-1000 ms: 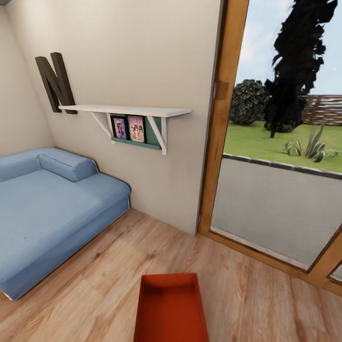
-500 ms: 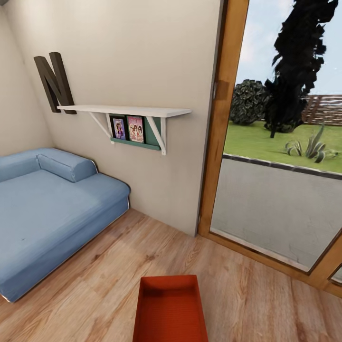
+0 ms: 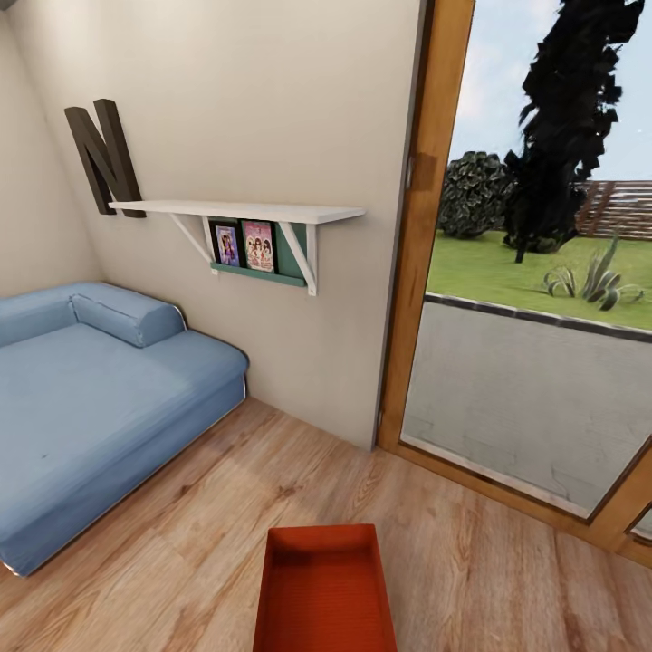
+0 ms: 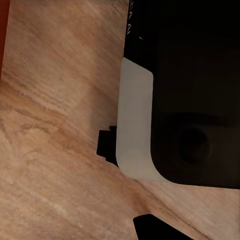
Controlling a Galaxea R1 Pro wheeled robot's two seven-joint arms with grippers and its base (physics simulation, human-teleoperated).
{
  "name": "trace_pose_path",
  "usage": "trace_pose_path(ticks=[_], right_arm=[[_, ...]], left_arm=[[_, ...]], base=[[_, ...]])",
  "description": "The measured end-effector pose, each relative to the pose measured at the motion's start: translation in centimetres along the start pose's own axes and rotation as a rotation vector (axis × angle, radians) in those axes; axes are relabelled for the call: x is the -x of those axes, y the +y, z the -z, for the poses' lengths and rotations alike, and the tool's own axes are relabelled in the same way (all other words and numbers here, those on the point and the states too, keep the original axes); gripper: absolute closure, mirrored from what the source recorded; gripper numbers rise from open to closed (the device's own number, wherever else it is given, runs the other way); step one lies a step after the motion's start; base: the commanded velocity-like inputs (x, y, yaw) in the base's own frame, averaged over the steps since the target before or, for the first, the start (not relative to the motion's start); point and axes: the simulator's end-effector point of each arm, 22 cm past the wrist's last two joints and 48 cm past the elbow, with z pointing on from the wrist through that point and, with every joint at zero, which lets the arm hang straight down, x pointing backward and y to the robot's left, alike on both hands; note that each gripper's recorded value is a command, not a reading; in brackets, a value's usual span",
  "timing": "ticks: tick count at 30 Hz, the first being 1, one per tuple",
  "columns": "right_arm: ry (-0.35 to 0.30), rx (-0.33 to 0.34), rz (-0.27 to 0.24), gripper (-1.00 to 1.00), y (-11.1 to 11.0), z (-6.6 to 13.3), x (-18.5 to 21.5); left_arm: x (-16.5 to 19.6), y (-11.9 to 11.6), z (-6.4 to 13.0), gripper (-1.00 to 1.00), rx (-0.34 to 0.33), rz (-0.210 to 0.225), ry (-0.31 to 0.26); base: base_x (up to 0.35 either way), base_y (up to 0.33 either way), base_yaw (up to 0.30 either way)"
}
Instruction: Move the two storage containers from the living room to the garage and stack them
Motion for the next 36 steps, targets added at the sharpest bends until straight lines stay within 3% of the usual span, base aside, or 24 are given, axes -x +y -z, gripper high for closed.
trace_pose_path(ticks=[26,36], right_arm=[[-0.001,0.003,-0.002,-1.0,0.3,0.0,0.1],[-0.072,0.041,-0.021,-1.0,2.1,0.2,3.8]], left_arm=[[0.2,-0.1,0.0,-1.0,0.0,-0.004,-0.001],[4.8,1.0,0.2,-1.0,0.009,-0.011,-0.08]], base=[[0.0,0.0,0.0],[0.0,0.0,0.0]])
